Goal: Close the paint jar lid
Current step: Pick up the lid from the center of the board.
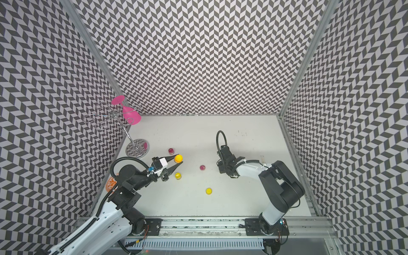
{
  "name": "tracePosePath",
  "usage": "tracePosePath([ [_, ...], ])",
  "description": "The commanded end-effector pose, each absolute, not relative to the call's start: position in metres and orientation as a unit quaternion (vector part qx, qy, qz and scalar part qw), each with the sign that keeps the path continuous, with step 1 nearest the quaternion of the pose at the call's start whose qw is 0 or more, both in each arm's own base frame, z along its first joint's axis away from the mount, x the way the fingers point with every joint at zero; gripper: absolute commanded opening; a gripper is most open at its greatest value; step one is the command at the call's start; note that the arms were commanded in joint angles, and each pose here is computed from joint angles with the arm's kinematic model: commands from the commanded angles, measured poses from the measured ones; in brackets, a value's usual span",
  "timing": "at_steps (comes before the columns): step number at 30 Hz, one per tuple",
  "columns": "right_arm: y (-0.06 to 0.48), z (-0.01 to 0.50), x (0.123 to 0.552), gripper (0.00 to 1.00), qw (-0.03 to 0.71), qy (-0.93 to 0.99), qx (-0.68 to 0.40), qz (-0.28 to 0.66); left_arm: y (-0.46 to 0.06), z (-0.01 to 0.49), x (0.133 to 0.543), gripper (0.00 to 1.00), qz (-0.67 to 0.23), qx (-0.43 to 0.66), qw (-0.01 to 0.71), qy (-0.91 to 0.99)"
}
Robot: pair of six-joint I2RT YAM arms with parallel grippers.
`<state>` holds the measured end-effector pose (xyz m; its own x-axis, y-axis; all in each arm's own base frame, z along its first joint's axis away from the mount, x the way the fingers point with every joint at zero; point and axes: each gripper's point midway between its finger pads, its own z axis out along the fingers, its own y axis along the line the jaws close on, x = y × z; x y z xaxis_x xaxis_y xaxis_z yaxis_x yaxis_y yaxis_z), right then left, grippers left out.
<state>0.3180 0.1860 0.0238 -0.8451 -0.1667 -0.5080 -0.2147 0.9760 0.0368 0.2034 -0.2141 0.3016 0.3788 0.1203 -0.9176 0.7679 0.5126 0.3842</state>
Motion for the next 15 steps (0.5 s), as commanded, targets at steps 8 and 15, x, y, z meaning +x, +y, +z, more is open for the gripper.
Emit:
tracePosePath([
  [8,0.1898,0.0195,0.3209,0.37,0.262,0.959,-0.101,0.047,-0.2149,0.2988,0.2032,0.32,-0.228,0.439,0.704,0.509],
  [15,0.1895,0.0166,0.3199,0.38,0.259,0.96,-0.1,0.046,-0.215,0.2998,0.203,0.32,-0.228,0.44,0.705,0.508],
])
